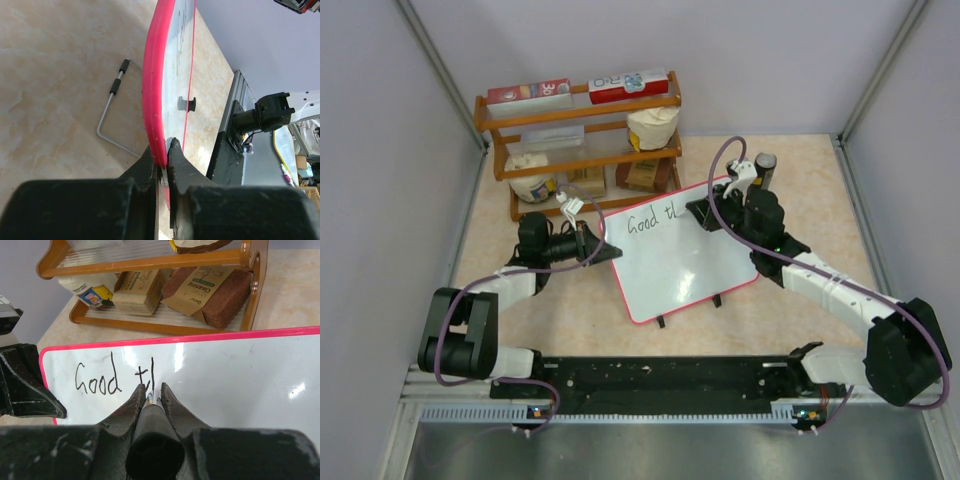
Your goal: Write a sentence on the whiteboard
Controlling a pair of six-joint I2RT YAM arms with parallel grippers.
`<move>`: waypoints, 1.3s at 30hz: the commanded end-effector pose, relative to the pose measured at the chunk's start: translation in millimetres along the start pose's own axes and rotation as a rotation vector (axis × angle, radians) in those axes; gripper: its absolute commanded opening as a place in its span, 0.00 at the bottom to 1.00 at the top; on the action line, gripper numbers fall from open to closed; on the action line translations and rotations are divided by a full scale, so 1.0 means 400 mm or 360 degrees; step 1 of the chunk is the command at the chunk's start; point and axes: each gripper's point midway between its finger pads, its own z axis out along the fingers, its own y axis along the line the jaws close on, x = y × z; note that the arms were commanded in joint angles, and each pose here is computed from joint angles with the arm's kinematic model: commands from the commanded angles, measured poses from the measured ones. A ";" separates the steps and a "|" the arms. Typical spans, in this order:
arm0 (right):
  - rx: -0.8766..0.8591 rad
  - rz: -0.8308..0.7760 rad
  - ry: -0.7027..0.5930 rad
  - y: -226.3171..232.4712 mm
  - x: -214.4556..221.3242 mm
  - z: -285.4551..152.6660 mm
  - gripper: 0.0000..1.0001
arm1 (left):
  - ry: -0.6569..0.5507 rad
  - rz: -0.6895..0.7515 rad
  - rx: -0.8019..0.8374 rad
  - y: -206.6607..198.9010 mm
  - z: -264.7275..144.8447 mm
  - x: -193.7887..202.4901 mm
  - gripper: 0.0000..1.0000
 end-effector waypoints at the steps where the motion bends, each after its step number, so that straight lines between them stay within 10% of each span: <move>1: 0.0048 -0.0012 -0.0036 -0.014 -0.025 0.003 0.00 | 0.0154 0.0177 -0.0023 0.035 0.008 0.106 0.00; 39: 0.0144 -0.0049 -0.0059 -0.035 -0.058 0.011 0.00 | 0.0157 0.0178 -0.0024 0.035 0.008 0.108 0.00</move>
